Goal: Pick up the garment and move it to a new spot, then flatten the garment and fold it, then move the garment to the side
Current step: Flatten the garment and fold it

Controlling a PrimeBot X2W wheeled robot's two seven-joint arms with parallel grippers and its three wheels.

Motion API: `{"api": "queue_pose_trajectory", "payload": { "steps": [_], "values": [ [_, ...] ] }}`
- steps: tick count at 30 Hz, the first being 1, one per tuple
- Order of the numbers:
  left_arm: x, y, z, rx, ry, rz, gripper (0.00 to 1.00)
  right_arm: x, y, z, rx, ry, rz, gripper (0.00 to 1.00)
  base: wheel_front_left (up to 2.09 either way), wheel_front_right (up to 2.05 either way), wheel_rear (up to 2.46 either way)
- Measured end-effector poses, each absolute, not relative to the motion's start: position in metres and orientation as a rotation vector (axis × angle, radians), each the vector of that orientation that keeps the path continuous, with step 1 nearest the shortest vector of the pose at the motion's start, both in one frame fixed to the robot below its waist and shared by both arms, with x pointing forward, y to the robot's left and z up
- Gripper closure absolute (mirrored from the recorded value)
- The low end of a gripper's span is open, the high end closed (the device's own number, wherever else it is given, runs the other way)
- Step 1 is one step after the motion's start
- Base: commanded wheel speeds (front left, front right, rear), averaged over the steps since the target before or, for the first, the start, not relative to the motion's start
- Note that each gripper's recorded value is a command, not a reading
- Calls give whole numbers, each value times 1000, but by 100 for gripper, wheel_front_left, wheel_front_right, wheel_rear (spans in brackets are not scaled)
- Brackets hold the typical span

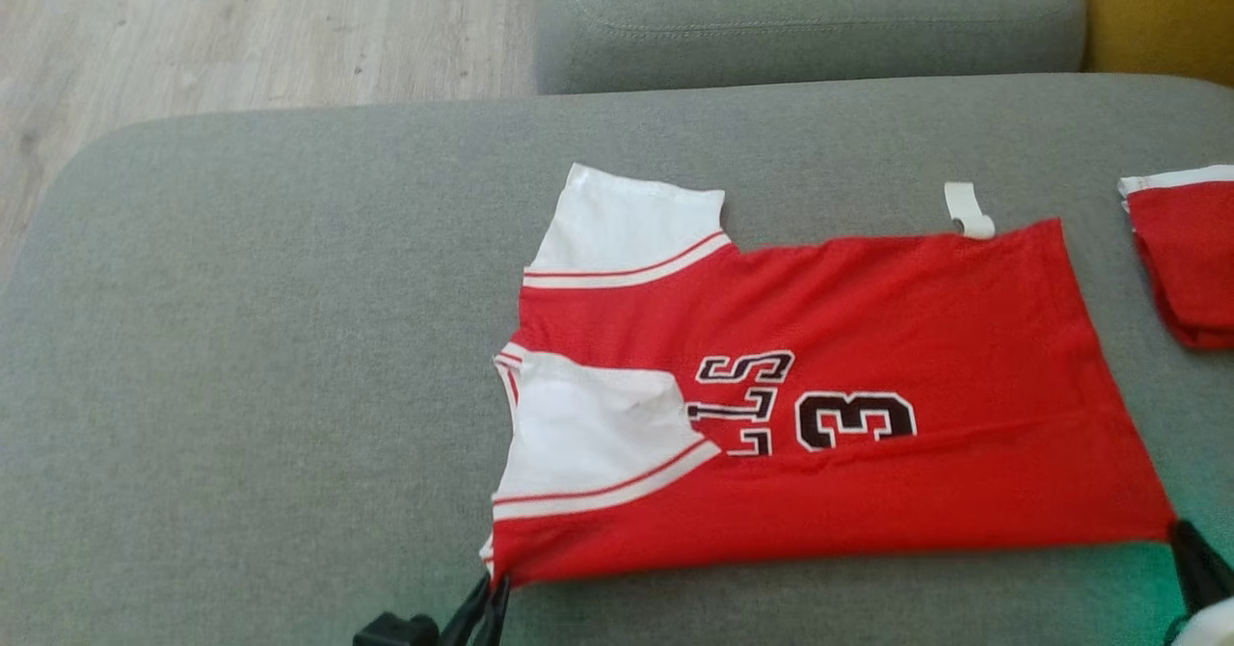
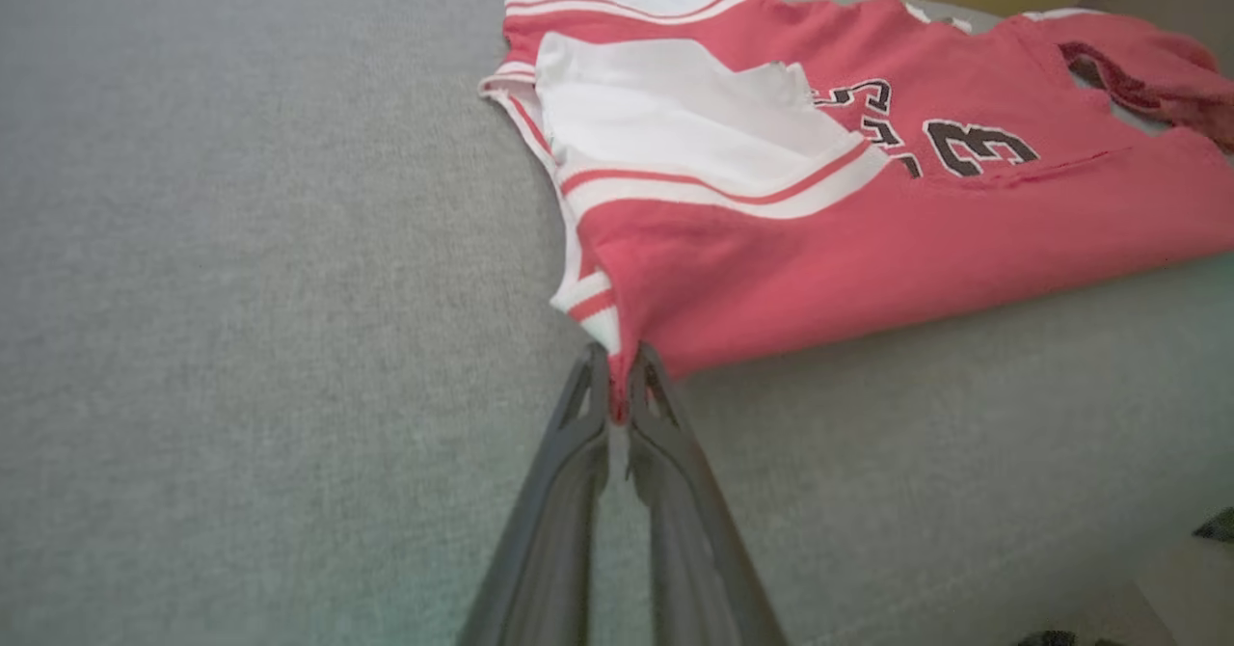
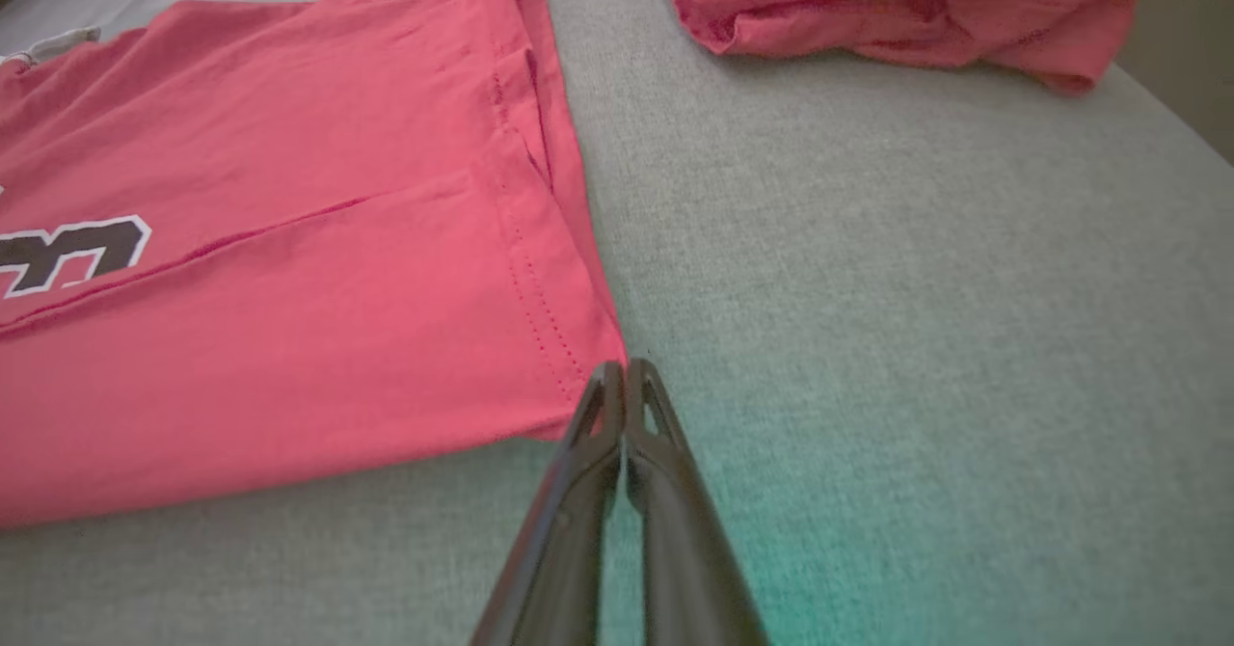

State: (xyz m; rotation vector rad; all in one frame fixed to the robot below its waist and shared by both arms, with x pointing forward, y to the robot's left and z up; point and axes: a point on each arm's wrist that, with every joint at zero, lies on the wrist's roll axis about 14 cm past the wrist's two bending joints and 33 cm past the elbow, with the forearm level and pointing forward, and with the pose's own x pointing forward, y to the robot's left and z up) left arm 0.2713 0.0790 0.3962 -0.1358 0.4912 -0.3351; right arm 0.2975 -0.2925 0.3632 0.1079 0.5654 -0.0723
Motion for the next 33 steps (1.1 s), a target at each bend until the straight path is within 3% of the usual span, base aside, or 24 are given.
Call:
{"api": "queue_pose_trajectory", "payload": {
  "steps": [5,6,7,8,9,18,25,33],
  "values": [
    [267,80,393,-124,515,-348,100,286,-287,365,118,578,-83,100,0,0,0],
    [266,80,391,-118,527,-352,100,286,-286,366,115,577,-84,88,0,0,0],
    [265,79,389,-115,536,-355,78,285,-286,368,112,574,-87,26,0,0,0],
    [264,78,388,-118,543,-358,31,284,-288,371,115,567,-97,0,0,0,0],
    [264,78,387,-115,551,-363,0,285,-289,375,119,551,-106,0,0,0,0],
    [296,61,412,-97,477,-426,0,286,-295,399,96,469,-144,0,0,0,0],
    [394,42,472,-15,313,-555,0,301,-286,414,97,416,-128,0,0,0,0],
    [493,15,497,55,389,-700,0,326,-287,424,91,370,-137,0,0,0,0]
  ]
}}
